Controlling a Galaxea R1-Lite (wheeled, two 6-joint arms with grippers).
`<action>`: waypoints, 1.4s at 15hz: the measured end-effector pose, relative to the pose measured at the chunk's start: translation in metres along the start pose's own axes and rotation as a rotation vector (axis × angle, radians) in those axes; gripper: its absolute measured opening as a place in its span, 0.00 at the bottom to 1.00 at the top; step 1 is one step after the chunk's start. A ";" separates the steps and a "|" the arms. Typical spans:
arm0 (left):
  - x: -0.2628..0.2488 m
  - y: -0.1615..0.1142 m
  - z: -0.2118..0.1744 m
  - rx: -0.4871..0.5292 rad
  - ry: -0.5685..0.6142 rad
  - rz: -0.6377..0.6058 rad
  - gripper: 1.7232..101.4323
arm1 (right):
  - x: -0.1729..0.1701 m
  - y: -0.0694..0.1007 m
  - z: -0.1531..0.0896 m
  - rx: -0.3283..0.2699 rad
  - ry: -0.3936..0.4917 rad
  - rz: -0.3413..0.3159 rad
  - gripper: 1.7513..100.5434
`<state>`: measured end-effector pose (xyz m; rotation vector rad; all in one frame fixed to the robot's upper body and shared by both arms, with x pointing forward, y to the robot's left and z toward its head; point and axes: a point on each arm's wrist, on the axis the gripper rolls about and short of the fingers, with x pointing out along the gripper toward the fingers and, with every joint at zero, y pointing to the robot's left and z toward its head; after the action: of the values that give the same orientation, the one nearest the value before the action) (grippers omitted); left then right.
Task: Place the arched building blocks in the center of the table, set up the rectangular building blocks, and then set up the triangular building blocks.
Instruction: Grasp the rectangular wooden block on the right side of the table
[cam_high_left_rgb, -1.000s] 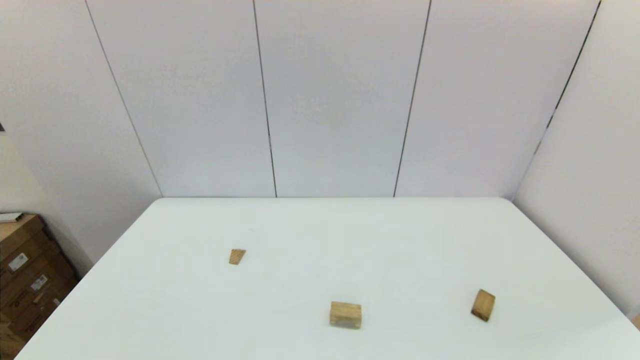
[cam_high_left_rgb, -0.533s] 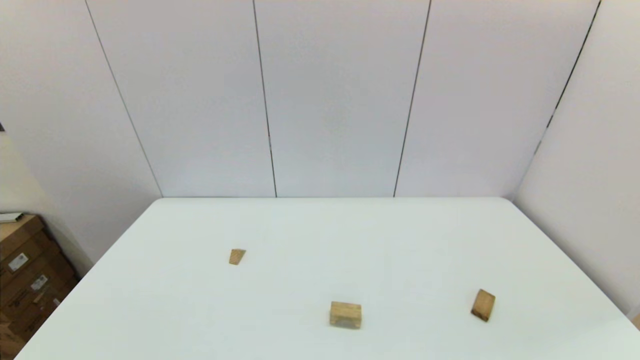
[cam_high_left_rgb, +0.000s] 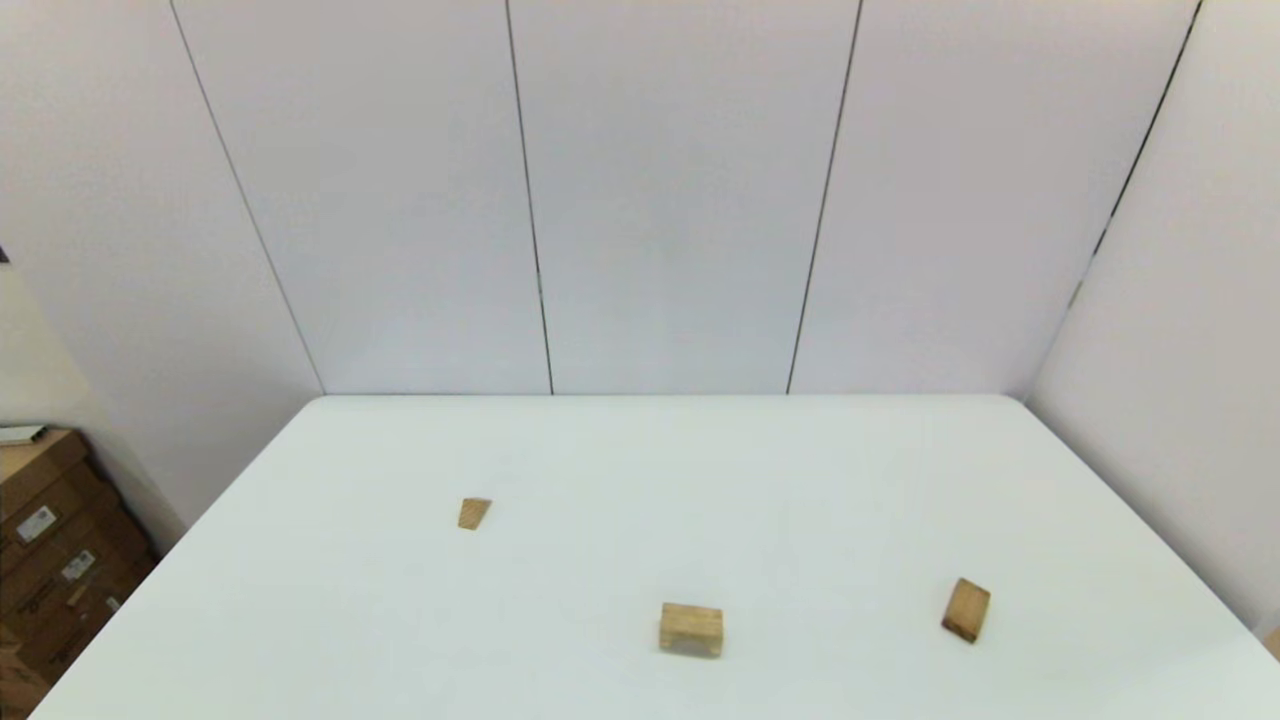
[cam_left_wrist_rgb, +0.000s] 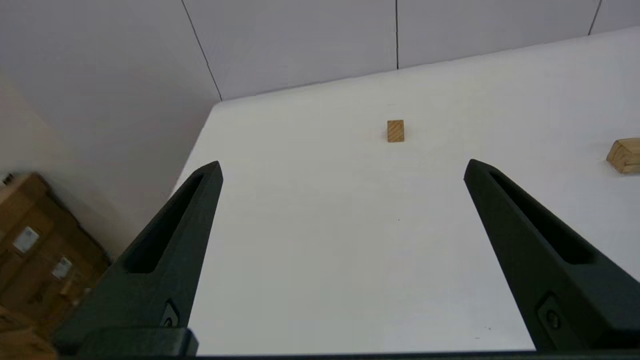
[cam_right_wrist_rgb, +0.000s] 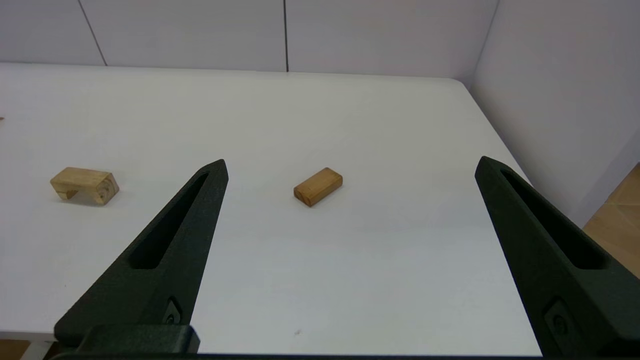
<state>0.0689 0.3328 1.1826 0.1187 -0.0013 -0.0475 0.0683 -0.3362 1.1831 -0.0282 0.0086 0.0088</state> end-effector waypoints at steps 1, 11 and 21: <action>0.000 0.000 0.000 -0.038 0.002 0.001 0.96 | 0.000 0.000 0.000 0.000 0.000 0.000 0.97; 0.000 0.001 -0.001 -0.113 0.003 0.042 0.96 | 0.000 0.000 0.000 0.000 0.000 0.000 0.97; 0.000 0.001 -0.001 -0.113 0.003 0.042 0.96 | 0.000 0.000 0.000 0.000 0.000 0.000 0.97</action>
<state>0.0691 0.3337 1.1821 0.0062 0.0023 -0.0053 0.0683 -0.3362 1.1832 -0.0282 0.0086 0.0088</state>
